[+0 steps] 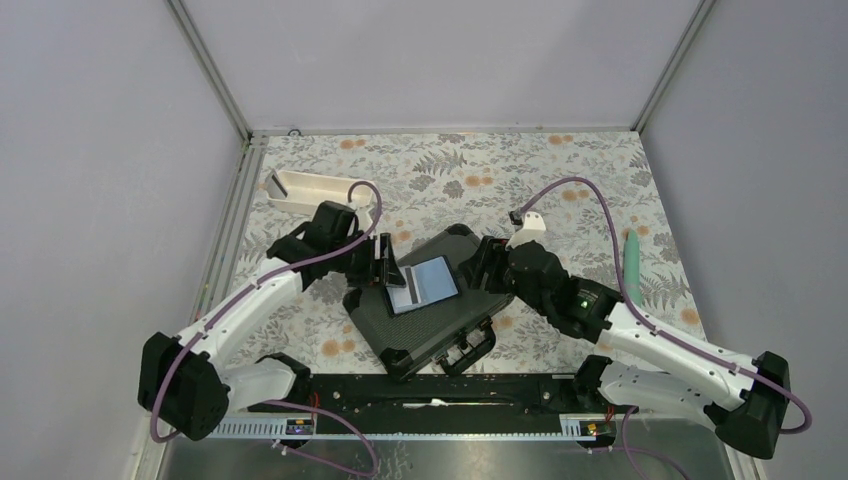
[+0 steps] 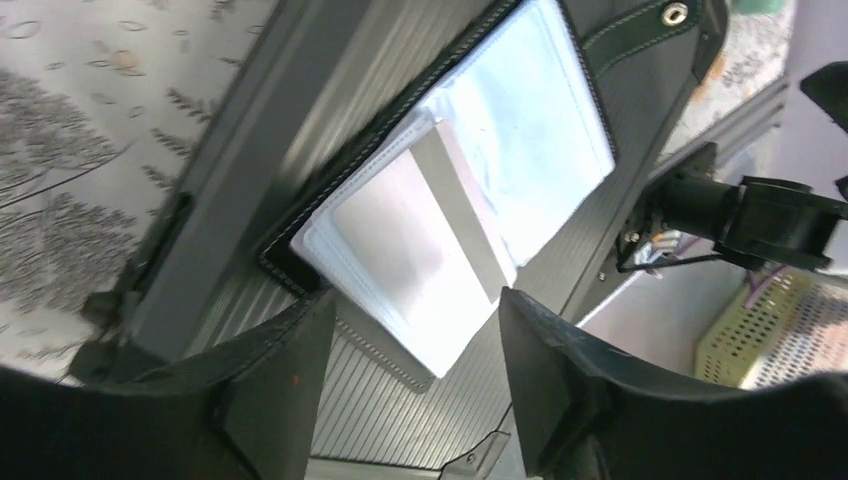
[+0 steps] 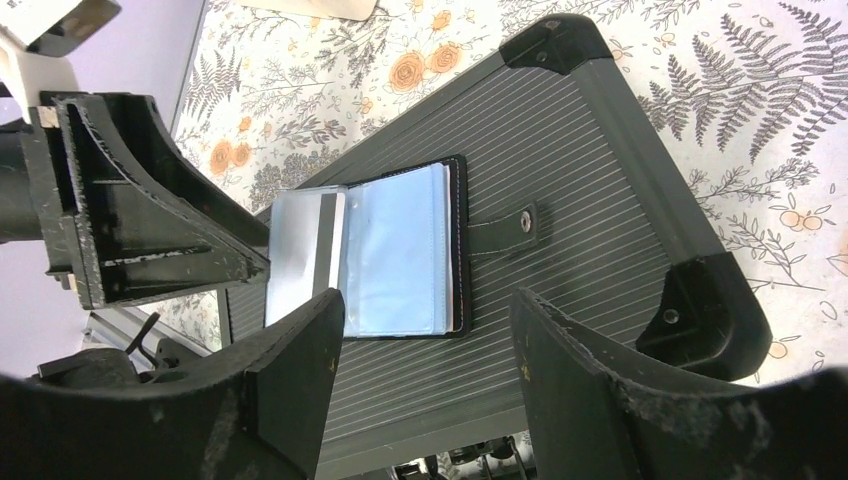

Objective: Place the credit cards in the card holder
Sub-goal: Insert the credit card into the card holder, then pick up the credit card from the storage box.

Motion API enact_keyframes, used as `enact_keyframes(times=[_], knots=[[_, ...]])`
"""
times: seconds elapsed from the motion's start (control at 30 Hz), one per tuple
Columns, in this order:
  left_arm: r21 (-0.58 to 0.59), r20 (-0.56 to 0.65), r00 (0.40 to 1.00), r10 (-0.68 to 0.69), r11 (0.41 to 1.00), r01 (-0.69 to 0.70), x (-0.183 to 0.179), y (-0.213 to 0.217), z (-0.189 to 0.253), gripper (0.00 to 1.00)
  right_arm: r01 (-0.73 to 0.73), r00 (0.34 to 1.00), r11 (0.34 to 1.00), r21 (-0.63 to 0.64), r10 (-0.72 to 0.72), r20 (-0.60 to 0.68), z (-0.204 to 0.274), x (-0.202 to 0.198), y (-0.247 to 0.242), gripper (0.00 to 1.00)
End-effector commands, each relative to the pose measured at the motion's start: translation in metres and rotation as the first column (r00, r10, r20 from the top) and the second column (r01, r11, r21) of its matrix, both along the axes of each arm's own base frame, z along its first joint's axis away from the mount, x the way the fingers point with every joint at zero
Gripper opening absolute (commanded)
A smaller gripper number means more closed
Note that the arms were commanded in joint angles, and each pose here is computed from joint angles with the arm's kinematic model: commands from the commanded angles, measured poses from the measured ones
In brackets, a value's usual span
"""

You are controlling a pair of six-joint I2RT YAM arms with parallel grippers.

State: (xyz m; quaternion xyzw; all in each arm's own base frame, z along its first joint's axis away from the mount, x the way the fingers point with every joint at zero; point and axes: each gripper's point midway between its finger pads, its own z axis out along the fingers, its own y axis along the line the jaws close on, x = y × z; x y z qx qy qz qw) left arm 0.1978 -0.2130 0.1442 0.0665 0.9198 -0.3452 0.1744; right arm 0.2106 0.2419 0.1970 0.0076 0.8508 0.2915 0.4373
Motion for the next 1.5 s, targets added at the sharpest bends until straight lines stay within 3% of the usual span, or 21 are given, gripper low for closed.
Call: enact_keyframes(times=[0.0, 0.1, 0.2, 0.33, 0.43, 0.53, 0.67, 0.9, 1.07, 1.33, 1.47], knots=[[0.107, 0.139, 0.988, 0.07, 0.991, -0.085, 0.018, 0.027, 0.025, 0.68, 0.02, 0.998, 0.999, -0.025, -0.019, 0.057, 0.009, 0.006, -0.009, 0.69], [0.146, 0.203, 0.969, 0.138, 0.975, -0.169, 0.034, 0.045, 0.039, 0.8, 0.013, 0.998, 0.999, -0.037, -0.01, 0.069, 0.009, 0.006, -0.011, 0.71], [0.215, 0.293, 0.916, 0.274, 0.915, -0.342, 0.068, 0.082, 0.049, 0.91, 0.011, 0.996, 0.999, -0.043, -0.007, 0.086, 0.011, 0.005, -0.015, 0.74], [0.326, 0.405, 0.795, 0.452, 0.741, -0.587, 0.123, 0.15, 0.058, 0.97, 0.018, 0.993, 0.999, -0.038, -0.013, 0.114, 0.016, 0.004, -0.022, 0.77], [0.344, 0.492, 0.702, 0.515, 0.625, -0.701, 0.162, 0.191, 0.072, 0.99, 0.0, 0.991, 1.0, -0.021, 0.003, 0.136, 0.02, 0.0, -0.024, 0.79], [0.408, 0.569, 0.655, 0.497, 0.521, -0.75, 0.195, 0.227, 0.081, 0.99, -0.031, 0.988, 0.999, 0.008, 0.029, 0.148, 0.022, -0.005, -0.022, 0.81], [0.502, 0.604, 0.659, 0.448, 0.428, -0.751, 0.234, 0.267, 0.073, 0.99, -0.078, 0.987, 0.996, 0.039, 0.072, 0.145, 0.02, -0.011, -0.015, 0.82], [0.605, 0.581, 0.697, 0.421, 0.35, -0.716, 0.279, 0.309, 0.037, 0.99, -0.128, 0.986, 0.99, 0.055, 0.121, 0.115, 0.011, -0.016, -0.003, 0.82], [0.606, 0.574, 0.679, 0.457, 0.32, -0.728, 0.299, 0.333, 0.027, 0.96, -0.123, 0.989, 0.992, 0.04, 0.119, 0.093, 0.004, -0.014, -0.001, 0.82], [0.565, 0.543, 0.686, 0.485, 0.393, -0.725, 0.311, 0.348, 0.024, 0.66, -0.122, 0.992, 0.992, 0.015, 0.122, 0.033, -0.016, -0.011, 0.007, 0.81], [0.562, 0.497, 0.714, 0.494, 0.444, -0.698, 0.311, 0.35, 0.012, 0.56, -0.143, 0.99, 0.99, 0.013, 0.143, 0.006, -0.023, -0.011, 0.014, 0.81]])
